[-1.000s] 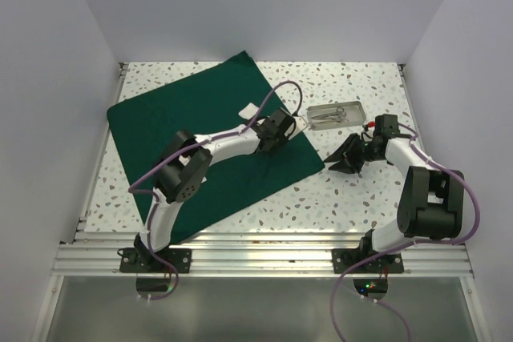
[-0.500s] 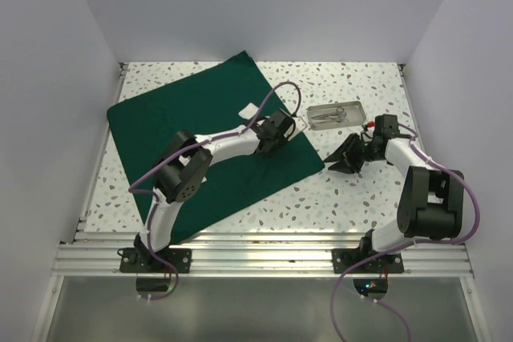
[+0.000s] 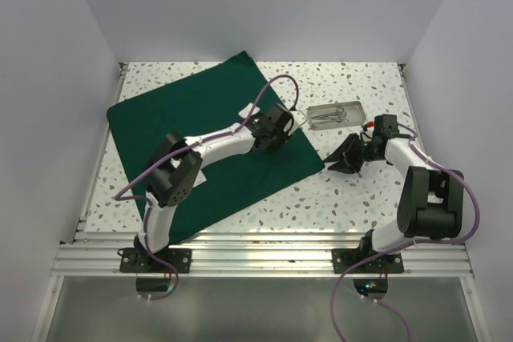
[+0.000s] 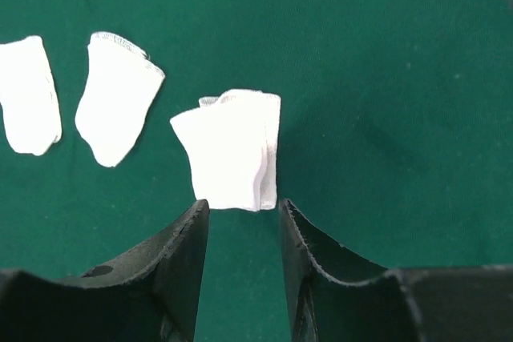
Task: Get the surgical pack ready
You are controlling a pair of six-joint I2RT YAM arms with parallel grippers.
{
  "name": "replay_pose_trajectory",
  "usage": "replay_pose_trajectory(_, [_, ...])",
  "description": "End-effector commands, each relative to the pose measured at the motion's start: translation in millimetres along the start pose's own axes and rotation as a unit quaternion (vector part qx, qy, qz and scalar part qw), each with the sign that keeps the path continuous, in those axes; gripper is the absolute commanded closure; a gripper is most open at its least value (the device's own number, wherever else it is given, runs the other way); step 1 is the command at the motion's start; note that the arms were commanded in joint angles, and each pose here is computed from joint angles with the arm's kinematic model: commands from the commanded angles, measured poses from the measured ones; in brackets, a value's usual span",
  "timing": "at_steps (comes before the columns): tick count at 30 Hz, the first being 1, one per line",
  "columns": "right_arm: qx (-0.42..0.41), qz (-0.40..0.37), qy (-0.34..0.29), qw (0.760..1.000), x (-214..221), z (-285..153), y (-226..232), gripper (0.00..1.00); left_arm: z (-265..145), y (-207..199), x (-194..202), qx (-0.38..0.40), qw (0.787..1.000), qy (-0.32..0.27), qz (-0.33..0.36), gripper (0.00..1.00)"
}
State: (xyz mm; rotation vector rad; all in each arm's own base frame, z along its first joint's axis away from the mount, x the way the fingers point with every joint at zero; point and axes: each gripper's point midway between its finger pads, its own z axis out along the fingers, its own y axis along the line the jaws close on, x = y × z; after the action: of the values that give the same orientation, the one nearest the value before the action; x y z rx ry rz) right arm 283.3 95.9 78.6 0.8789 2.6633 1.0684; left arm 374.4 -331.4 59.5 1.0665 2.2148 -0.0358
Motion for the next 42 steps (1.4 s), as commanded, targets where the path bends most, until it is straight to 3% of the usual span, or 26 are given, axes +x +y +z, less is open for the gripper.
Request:
replay_pose_trajectory(1, [-0.012,-0.011,0.003,1.0,-0.2,1.0,5.0,0.62,-3.4,1.2,-23.6,0.003,1.0,-0.021,-0.015,0.56])
replay_pose_trajectory(30, [-0.011,-0.012,0.004,1.0,0.3,1.5,4.5,0.62,41.1,-3.6,3.7,-0.013,1.0,0.018,0.002,0.55])
replay_pose_trajectory(42, [-0.013,-0.016,0.002,1.0,-0.3,1.1,7.3,0.62,46.0,-7.5,15.2,0.003,0.999,0.034,-0.008,0.78])
